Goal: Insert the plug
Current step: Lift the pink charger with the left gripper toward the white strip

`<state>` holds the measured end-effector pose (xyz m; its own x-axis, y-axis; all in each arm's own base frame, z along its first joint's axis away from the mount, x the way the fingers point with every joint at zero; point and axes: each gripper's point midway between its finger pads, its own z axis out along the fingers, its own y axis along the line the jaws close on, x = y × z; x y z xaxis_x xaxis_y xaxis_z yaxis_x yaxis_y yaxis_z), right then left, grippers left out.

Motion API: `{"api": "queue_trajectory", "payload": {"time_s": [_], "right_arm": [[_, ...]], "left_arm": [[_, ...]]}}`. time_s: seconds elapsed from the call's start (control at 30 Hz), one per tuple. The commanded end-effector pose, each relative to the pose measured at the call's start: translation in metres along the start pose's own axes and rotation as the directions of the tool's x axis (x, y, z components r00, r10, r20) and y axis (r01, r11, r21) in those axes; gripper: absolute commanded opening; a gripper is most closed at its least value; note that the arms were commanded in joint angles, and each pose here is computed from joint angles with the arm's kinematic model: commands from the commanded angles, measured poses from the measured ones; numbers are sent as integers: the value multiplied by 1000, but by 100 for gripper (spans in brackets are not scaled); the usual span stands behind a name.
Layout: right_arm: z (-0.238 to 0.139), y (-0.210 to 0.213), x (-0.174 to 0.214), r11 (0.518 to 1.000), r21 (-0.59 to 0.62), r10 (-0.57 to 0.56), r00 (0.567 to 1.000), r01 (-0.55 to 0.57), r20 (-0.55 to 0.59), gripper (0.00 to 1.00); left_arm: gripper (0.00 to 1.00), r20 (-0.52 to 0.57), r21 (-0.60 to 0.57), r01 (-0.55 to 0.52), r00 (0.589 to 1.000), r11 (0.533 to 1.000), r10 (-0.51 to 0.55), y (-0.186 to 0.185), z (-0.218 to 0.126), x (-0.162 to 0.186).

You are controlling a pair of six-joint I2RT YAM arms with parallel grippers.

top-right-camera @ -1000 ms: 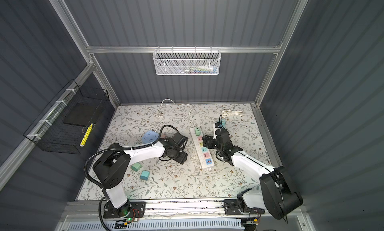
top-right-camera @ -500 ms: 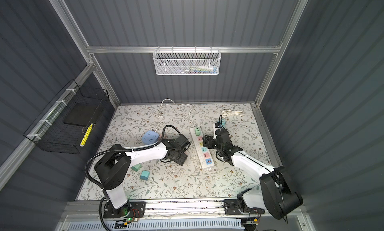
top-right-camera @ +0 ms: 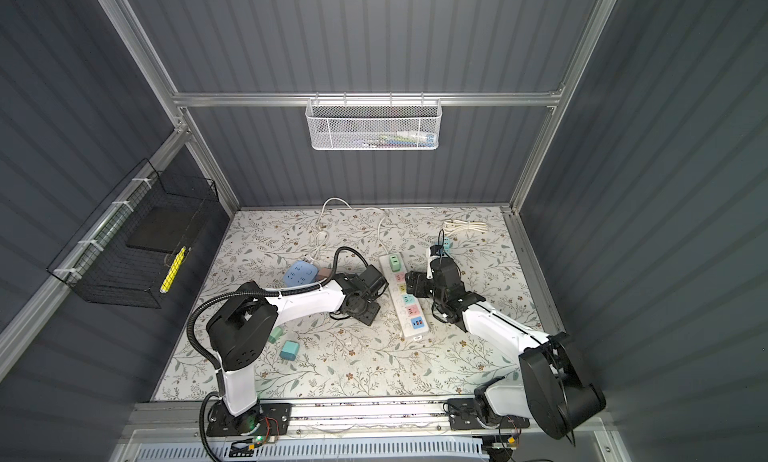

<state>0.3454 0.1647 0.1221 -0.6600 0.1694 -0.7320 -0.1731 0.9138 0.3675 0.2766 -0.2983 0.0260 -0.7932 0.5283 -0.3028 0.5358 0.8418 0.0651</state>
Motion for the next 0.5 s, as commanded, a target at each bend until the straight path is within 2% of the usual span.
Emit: {"api": "queue_trajectory", "payload": {"time_s": [0.0,0.47], "right_arm": [[0,0,-4,1000,7,-9,1000,9,4,80],[1,2,-4,1000,2,-9,1000,9,2,80]], "left_arm": [[62,8,-33,18,1000,999,-18,5,1,-4],[50,-15,-40,-22,1000,999,22,6,8,5]]}}
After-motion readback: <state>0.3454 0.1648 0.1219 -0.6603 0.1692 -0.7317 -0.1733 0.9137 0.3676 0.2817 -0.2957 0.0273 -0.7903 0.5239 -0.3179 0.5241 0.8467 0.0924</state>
